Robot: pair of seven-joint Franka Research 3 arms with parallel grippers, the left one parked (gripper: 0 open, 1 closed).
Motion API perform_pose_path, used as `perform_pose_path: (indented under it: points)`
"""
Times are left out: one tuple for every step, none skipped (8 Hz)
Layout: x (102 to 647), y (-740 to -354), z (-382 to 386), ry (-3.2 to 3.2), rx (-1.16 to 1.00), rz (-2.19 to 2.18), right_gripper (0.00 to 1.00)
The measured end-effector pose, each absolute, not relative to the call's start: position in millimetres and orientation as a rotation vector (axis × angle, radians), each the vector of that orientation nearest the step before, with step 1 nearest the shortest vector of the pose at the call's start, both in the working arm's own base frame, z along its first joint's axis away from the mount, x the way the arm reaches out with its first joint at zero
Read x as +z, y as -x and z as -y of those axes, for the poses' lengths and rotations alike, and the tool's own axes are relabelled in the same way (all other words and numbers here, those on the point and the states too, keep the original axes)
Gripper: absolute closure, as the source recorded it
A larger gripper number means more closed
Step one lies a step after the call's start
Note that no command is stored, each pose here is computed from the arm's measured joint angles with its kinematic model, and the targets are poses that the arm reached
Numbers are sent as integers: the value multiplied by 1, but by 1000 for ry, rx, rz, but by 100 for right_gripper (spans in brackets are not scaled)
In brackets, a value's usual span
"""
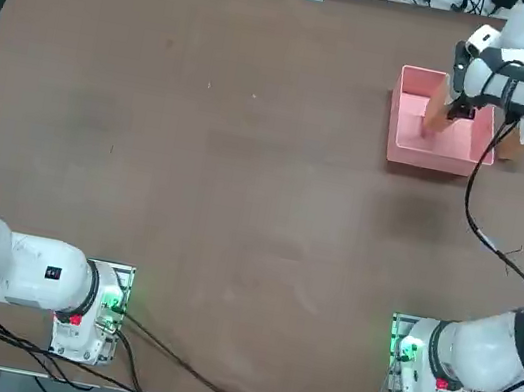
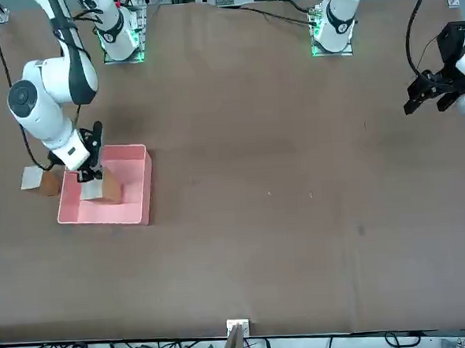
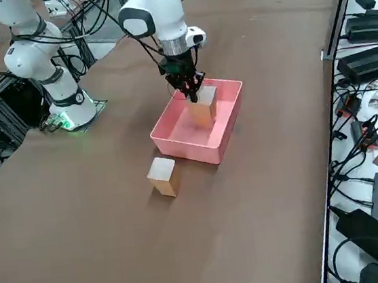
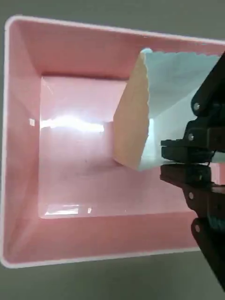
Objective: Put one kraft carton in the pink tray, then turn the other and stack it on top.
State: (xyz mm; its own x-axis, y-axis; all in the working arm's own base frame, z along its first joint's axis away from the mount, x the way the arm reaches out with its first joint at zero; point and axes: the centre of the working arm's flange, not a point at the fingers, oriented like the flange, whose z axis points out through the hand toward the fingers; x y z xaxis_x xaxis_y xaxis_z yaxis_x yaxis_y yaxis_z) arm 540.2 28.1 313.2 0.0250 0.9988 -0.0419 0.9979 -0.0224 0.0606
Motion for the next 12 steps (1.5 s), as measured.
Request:
perform_pose_path:
  points:
    - [306, -540, -28, -2199, 8, -2147, 90]
    - [301, -541, -28, -2203, 0, -2147, 75]
    - [299, -541, -27, -2205, -2, -2147, 68]
    - [300, -542, -27, -2204, 3, -2143, 64]
    - [306, -545, -27, -2203, 18, -2134, 48]
    - [317, -548, -27, -2204, 42, -2115, 32]
    - [333, -551, -27, -2226, 46, -2098, 18]
    - [355, -554, -27, -2287, 22, -2087, 1]
    - [382, -558, -27, -2360, 8, -2082, 0]
    - [411, -563, -23, -2432, -2, -2056, 0]
    - [435, -566, -11, -2526, -23, -1974, 0]
    - [452, -567, 8, -2639, -46, -1842, 0]
